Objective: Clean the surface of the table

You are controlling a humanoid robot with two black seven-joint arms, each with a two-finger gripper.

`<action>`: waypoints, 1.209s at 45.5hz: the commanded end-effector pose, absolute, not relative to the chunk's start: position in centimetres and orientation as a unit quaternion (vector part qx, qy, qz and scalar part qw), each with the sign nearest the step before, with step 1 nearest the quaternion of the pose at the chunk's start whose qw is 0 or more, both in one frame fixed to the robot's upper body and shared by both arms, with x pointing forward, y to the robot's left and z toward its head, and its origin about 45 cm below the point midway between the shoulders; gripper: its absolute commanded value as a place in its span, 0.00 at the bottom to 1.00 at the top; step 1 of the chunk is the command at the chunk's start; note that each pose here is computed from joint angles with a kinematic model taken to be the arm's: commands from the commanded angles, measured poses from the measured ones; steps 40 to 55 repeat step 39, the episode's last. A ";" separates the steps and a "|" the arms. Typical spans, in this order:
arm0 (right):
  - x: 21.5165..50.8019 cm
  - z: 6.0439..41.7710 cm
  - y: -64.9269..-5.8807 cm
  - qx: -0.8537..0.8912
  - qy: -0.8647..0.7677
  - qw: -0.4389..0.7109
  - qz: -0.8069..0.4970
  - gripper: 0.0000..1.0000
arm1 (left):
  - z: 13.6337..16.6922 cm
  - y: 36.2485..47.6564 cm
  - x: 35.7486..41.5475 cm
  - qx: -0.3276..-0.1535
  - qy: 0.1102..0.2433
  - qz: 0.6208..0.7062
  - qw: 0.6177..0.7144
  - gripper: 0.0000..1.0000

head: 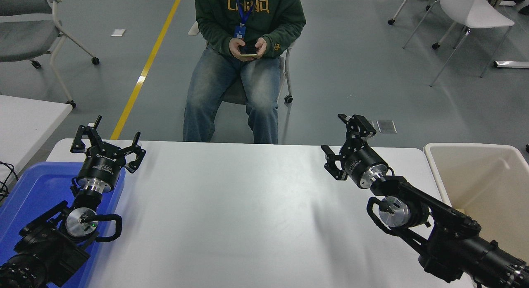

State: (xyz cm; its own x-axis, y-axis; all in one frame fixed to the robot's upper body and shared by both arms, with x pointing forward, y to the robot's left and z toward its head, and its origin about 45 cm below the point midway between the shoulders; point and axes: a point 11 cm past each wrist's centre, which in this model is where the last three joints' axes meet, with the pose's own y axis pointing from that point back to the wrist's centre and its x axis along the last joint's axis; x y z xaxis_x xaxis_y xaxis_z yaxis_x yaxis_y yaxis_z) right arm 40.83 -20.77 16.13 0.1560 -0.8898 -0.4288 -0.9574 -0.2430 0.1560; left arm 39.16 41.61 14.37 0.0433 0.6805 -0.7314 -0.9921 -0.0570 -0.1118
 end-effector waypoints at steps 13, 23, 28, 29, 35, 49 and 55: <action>40.7 15.8 -20.9 -0.752 0.612 0.083 0.233 0.99 | 14.43 41.6 39.21 -0.327 0.238 0.649 0.644 1.00; 40.8 15.8 -21.0 -0.752 0.613 0.080 0.229 0.99 | 14.37 41.6 39.16 -0.327 0.238 0.649 0.644 1.00; 40.5 15.4 -20.7 -0.756 0.609 0.073 0.229 0.99 | 14.37 41.6 39.16 -0.327 0.238 0.649 0.644 1.00; 40.5 15.4 -20.7 -0.756 0.608 0.072 0.229 0.99 | 14.37 41.6 39.16 -0.327 0.238 0.649 0.644 1.00; 40.5 15.4 -20.7 -0.756 0.609 0.072 0.229 0.99 | 14.37 41.6 39.16 -0.327 0.238 0.649 0.644 1.00; 40.5 15.4 -20.7 -0.755 0.610 0.073 0.229 0.99 | 14.37 41.6 39.16 -0.327 0.238 0.649 0.644 1.00; 40.5 15.4 -20.7 -0.755 0.610 0.073 0.229 0.99 | 14.37 41.6 39.16 -0.327 0.238 0.649 0.644 1.00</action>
